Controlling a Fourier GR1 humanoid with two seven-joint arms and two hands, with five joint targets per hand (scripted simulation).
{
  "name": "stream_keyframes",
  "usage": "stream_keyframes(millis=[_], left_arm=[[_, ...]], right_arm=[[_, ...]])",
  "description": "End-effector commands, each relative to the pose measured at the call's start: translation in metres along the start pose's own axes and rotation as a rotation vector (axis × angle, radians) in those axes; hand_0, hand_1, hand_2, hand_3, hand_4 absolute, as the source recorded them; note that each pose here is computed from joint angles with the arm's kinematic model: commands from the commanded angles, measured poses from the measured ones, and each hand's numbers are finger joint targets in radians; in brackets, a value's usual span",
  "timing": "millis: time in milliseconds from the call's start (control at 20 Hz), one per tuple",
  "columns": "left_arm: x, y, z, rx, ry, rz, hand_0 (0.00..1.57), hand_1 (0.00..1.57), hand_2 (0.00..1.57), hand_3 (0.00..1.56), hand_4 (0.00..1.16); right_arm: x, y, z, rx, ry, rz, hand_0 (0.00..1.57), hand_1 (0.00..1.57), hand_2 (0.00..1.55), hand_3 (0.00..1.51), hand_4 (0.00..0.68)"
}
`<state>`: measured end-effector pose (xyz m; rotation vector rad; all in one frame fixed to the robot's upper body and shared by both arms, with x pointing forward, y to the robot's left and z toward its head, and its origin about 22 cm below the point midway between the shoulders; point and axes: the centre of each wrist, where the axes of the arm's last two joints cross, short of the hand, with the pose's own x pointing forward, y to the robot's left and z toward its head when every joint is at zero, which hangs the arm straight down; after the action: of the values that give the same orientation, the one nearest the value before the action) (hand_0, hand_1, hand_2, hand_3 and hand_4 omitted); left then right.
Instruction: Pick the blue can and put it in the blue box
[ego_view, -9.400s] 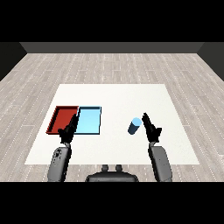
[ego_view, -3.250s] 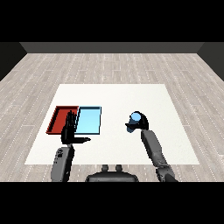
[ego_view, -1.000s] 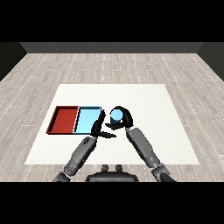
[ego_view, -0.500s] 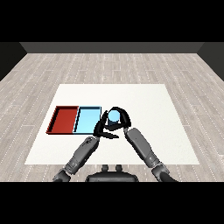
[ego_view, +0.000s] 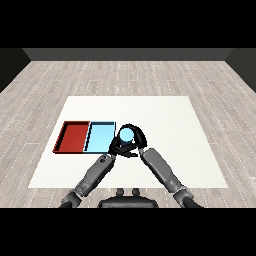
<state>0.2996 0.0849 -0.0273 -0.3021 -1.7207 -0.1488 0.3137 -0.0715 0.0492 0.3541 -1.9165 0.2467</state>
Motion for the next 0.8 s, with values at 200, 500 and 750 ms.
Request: stream_keyframes(millis=[200,500,750], left_arm=[[-0.006,0.007,-0.0048,0.003,-0.06,-0.198,0.0,0.0,0.0,0.0,0.28],[0.017,-0.004,-0.0241,0.016,-0.06,-0.301,0.32,0.32,0.52,0.17,0.0],[0.008,-0.007,-0.0221,0.026,-0.066,-0.221,0.0,0.0,0.0,0.0,0.43]], right_arm=[[-0.011,0.022,0.013,0.054,-0.012,0.005,1.25,1.25,1.41,1.4,0.613],[-0.003,0.021,0.003,0.075,-0.015,-0.011,1.47,1.47,1.47,1.4,0.596],[0.001,0.034,0.002,0.089,-0.02,-0.006,1.45,1.45,1.46,1.39,0.59]])
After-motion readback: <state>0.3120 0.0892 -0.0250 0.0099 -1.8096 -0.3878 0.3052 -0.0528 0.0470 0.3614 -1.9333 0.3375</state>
